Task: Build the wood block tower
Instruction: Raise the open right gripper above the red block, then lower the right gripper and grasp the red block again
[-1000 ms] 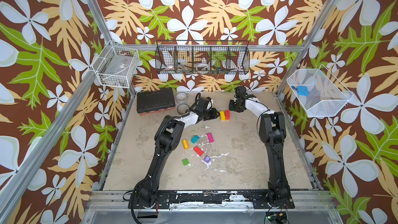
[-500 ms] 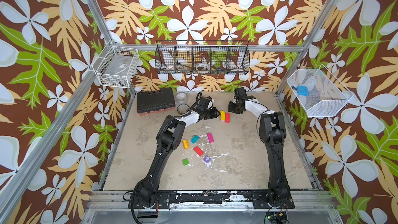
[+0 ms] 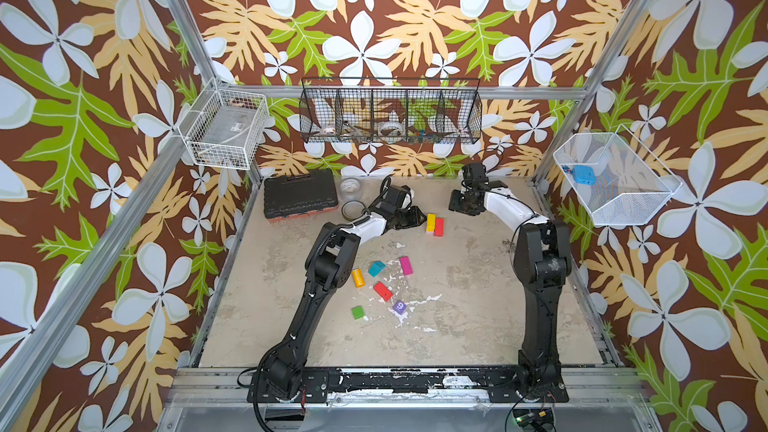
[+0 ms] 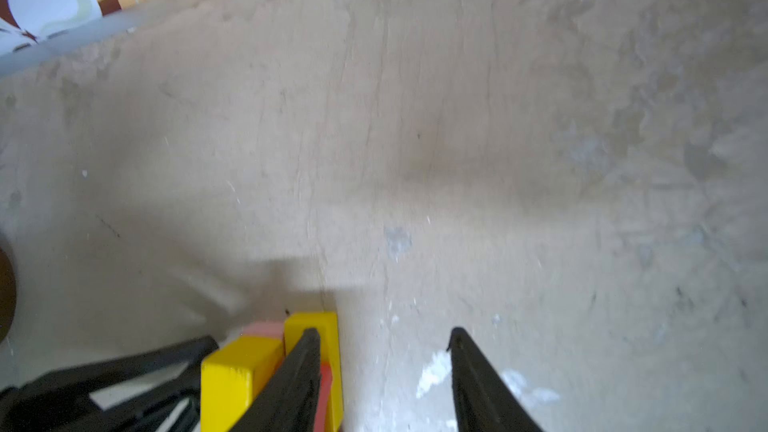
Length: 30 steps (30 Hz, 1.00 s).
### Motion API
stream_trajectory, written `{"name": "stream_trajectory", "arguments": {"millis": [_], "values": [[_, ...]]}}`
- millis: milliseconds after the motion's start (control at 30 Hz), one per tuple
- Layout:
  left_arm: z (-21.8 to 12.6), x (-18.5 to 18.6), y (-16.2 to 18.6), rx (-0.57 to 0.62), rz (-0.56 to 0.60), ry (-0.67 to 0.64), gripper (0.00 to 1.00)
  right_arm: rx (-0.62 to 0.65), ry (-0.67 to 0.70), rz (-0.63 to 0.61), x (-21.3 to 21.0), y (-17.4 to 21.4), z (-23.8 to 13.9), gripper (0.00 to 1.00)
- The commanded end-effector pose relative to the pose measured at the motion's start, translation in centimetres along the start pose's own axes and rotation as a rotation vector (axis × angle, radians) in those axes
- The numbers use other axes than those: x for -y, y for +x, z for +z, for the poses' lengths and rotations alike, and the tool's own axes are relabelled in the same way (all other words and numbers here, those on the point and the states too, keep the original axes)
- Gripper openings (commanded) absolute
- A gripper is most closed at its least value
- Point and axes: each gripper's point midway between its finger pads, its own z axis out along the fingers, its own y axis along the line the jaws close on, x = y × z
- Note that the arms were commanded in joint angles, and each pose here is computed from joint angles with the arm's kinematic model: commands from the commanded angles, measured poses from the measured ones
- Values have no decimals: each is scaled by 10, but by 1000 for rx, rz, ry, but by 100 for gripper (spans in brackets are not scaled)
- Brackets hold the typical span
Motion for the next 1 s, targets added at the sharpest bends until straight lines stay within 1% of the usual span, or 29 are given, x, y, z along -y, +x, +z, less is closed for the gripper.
{"name": "stream_trajectory", "arguments": {"millis": [0,167,267,367,467,533,633,733,833,900,967], "values": [[-2,3,2,-8,11,7,30,12,-40,3,-7,10,-10,51],[-13,4,4,3,13,-3,29,-7,-60,-47,-20,39,-18,51],[-30,8,6,32,23,-7,28,-26,-67,-67,-24,56,-17,51],[-59,17,4,80,41,-7,28,-26,-75,-75,-25,66,-18,52],[-94,27,1,144,53,0,29,-14,-87,-72,-23,70,-20,53],[-121,31,-1,193,57,6,29,14,-114,-75,-25,70,-23,54],[-160,31,1,263,54,16,30,72,-141,-89,-23,73,-30,59],[-193,31,5,333,67,7,32,162,-196,-115,-24,74,-45,65],[-217,34,9,390,90,1,37,264,-247,-155,-26,75,-59,68],[-220,34,10,400,95,0,37,286,-262,-188,-26,79,-58,66],[-219,34,11,390,97,0,35,292,-261,-215,-24,84,-53,63]]}}
